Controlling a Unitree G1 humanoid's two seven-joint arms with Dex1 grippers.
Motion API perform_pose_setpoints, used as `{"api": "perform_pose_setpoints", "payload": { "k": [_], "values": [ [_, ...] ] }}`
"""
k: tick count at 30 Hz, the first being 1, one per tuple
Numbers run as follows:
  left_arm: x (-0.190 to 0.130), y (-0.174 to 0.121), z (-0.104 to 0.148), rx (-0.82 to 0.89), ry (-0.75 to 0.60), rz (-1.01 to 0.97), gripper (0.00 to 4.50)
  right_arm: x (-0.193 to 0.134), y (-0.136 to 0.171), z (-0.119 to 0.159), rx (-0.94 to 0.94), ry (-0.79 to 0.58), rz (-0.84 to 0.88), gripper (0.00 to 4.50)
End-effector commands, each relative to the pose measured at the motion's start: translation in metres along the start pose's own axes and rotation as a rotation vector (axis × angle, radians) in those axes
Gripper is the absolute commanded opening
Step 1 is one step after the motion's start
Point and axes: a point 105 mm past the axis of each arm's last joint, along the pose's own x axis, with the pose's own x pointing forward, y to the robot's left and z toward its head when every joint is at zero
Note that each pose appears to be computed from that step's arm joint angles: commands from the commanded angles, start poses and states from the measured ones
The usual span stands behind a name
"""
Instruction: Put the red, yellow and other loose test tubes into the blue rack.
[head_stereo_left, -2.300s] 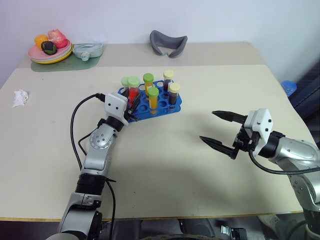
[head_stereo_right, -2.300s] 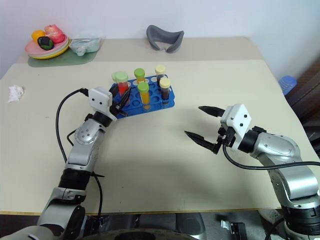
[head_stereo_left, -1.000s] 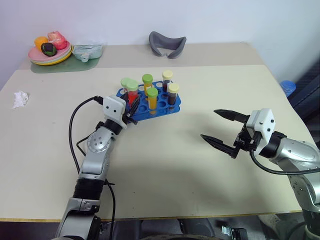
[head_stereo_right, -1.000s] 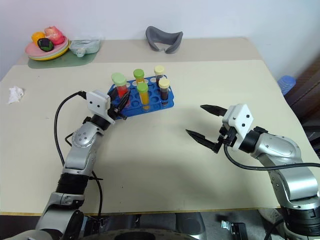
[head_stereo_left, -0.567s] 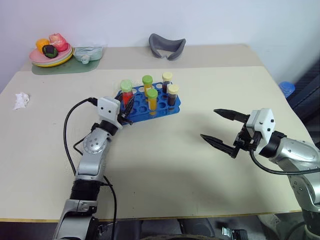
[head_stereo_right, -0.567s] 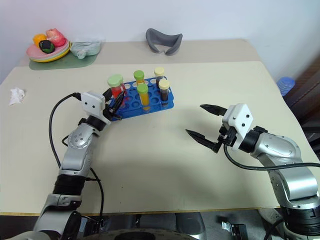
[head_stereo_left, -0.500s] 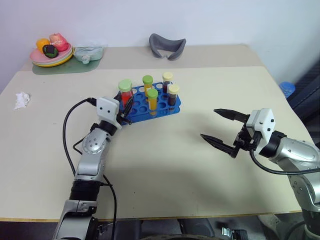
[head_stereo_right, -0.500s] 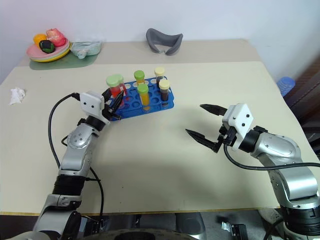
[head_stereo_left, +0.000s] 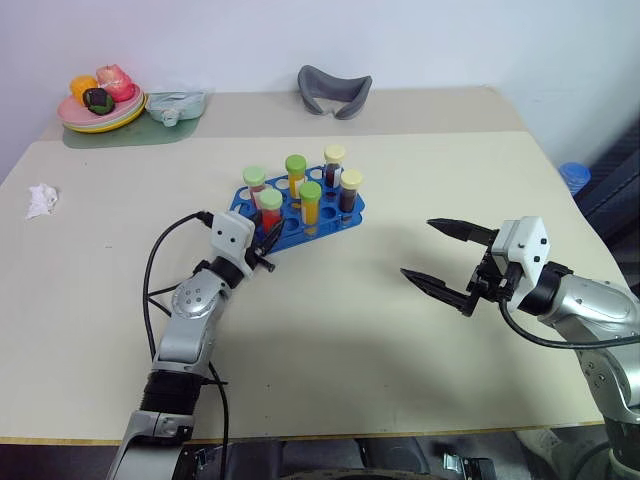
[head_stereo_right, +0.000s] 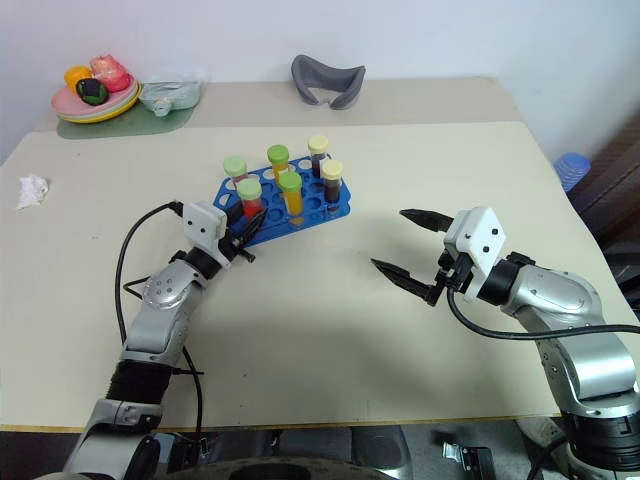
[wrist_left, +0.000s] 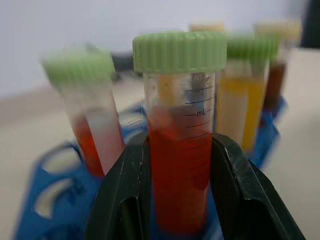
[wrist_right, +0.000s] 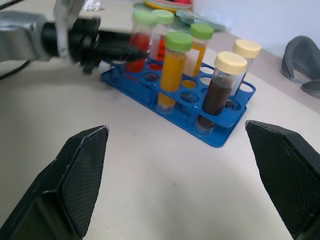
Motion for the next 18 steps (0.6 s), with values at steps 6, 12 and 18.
{"api": "perform_pose_setpoints", "payload": {
  "k": [6, 12, 18],
  "values": [
    [-0.005, 0.003, 0.008, -0.002, -0.018, 0.028, 1.44, 0.000, 0.002, 0.012, -0.025, -0.021, 0.024, 4.50],
    [-0.004, 0.008, 0.010, -0.034, -0.046, 0.066, 2.13, -0.002, 0.002, 0.010, -0.025, -0.015, 0.030, 4.50],
    [-0.007, 0.014, 0.019, -0.047, -0.108, 0.106, 4.48, -0.002, 0.001, 0.010, -0.026, -0.014, 0.029, 4.50]
  ]
}}
